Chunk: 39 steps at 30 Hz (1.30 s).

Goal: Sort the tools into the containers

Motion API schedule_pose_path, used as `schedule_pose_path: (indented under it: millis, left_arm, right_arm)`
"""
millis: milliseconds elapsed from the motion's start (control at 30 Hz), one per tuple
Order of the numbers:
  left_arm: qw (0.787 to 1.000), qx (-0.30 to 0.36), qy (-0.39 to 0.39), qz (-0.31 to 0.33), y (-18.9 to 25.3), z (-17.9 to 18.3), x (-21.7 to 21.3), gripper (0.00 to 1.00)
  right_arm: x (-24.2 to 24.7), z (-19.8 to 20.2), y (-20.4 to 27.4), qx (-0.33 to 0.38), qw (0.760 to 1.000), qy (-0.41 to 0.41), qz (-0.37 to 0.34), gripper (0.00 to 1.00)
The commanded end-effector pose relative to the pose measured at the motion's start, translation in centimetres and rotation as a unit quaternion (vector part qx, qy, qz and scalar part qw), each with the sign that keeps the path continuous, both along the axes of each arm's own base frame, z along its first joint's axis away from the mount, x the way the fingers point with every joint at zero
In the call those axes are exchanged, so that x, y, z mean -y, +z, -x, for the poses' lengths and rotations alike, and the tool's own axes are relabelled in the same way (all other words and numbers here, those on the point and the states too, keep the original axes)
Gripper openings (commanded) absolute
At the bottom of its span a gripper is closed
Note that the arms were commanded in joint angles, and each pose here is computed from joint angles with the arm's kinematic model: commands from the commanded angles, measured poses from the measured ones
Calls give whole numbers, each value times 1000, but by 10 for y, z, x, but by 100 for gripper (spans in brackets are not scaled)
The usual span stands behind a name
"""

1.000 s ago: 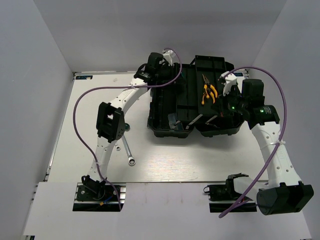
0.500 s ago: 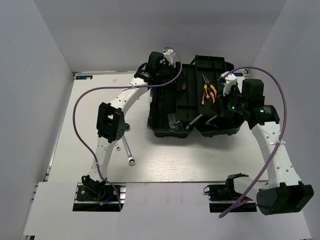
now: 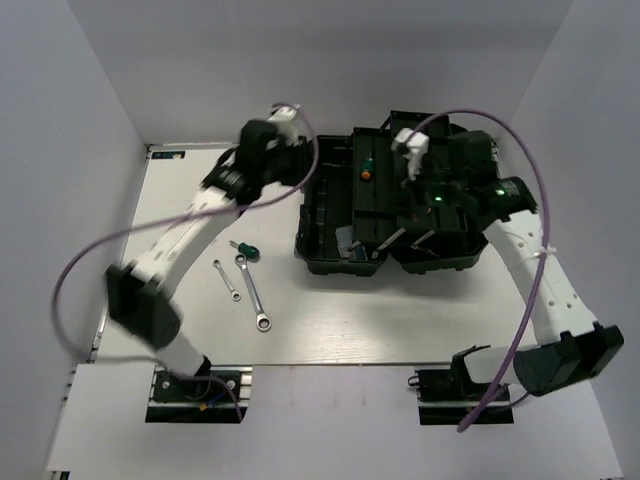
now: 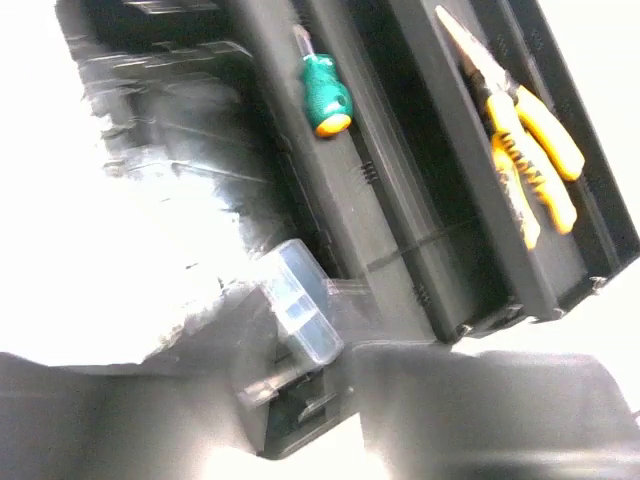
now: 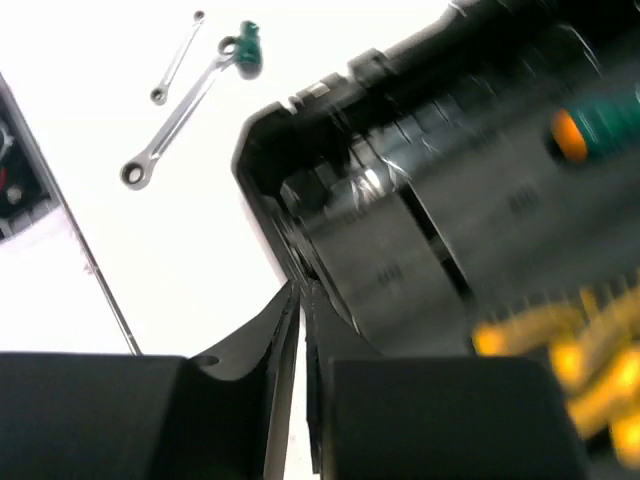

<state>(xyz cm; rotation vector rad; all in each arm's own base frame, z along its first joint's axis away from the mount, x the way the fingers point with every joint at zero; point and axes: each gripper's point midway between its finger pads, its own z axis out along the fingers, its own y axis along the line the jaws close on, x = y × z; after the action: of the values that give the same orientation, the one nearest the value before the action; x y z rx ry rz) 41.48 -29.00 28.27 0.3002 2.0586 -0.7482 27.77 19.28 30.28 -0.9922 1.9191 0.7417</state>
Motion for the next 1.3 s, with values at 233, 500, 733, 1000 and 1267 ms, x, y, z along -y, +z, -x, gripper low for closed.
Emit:
schedule_pose_path:
  millis: [233, 500, 733, 1000, 1267]
  left_arm:
    - [935, -53, 346, -52, -56, 147, -201, 92]
    - [909, -119, 399, 2, -95, 214, -230, 93]
    - [910, -142, 390, 7, -113, 233, -231, 94]
    - [915, -146, 375, 20, -110, 237, -226, 94]
    - [918, -139, 370, 33, -105, 241, -226, 94]
  right_arm:
    - [-175, 11, -88, -61, 979, 105, 162, 37]
    - [-268, 10, -136, -65, 972, 137, 180, 73]
    - [-292, -7, -182, -43, 970, 161, 178, 80]
    - [-324, -24, -211, -15, 975, 169, 145, 82]
    - [-333, -50, -243, 3, 978, 144, 151, 84]
